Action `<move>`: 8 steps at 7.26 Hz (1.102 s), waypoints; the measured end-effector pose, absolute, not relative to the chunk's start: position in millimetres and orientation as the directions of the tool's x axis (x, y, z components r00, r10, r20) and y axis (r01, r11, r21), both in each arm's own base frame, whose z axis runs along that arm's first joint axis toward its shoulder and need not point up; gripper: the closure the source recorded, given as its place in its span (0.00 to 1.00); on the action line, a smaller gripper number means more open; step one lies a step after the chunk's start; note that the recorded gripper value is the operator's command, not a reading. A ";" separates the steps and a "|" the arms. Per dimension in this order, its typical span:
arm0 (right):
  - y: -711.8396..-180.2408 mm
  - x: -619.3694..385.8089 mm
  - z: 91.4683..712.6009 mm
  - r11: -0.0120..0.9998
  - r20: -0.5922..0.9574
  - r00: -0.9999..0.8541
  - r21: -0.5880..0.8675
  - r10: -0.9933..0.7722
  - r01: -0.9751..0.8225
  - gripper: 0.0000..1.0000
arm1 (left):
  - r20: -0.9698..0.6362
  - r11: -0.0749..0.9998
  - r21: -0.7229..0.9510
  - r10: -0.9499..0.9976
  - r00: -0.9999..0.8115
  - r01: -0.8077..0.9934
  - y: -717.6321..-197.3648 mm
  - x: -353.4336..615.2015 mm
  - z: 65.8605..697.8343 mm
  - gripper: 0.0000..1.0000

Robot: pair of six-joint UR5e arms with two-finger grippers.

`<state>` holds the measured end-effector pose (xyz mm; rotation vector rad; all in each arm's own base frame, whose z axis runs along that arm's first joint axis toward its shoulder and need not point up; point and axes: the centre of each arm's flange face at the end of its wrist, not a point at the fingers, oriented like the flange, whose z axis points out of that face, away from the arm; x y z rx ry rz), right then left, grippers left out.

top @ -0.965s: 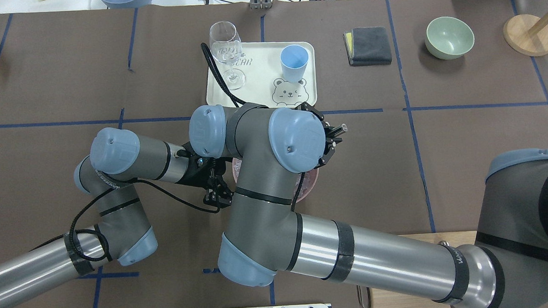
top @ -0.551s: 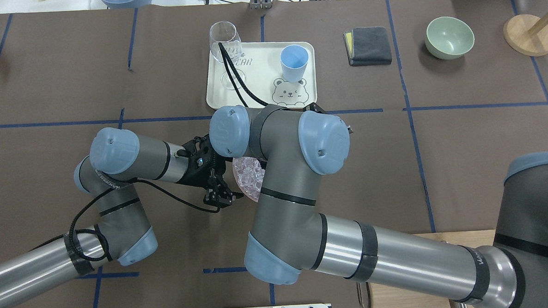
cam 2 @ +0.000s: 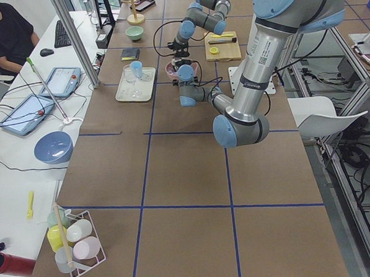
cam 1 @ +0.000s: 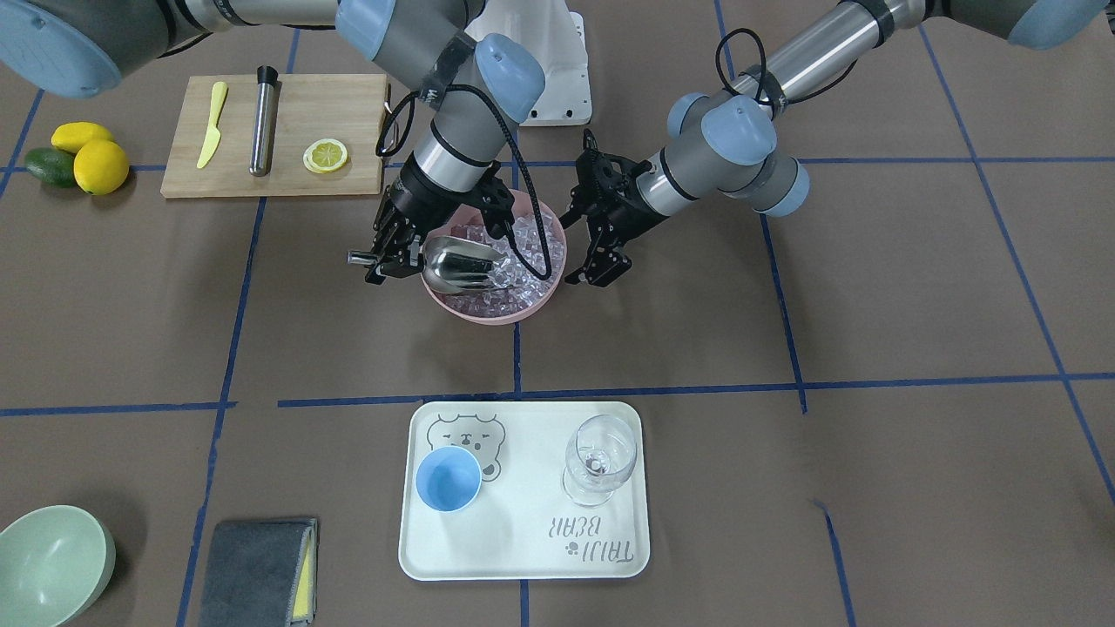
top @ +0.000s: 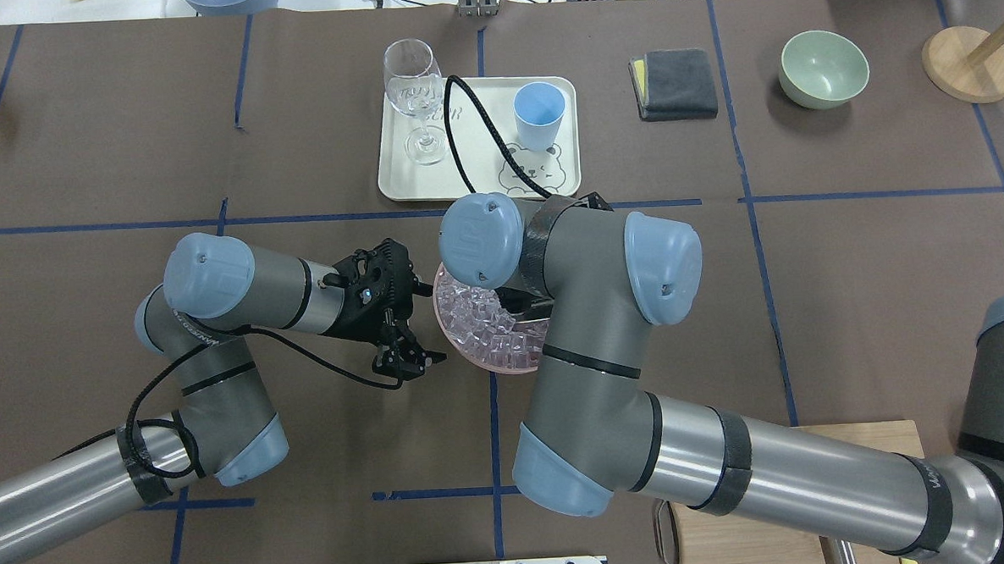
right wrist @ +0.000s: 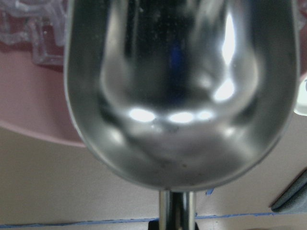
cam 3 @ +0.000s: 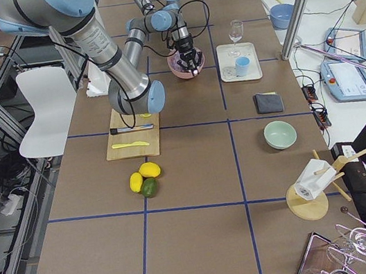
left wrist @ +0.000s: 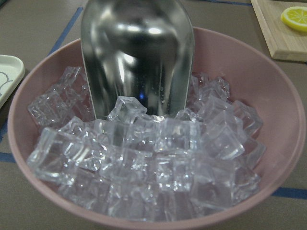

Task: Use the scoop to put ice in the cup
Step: 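Drag the scoop through the ice to fill it with cubes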

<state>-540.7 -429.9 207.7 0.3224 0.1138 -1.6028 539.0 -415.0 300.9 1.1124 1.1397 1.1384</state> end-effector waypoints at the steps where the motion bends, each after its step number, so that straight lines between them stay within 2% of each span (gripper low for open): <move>1: -430.6 -539.1 207.4 -0.063 -0.271 -0.023 0.140 -0.962 0.988 1.00 | -0.084 0.090 0.993 0.994 0.067 -0.082 -414.9 538.9 300.6 0.01; 8: -446.8 -515.0 247.3 -0.066 -0.188 0.012 0.400 -0.982 0.914 1.00 | -0.084 0.089 0.993 0.994 0.069 -0.075 -415.5 536.1 298.1 0.00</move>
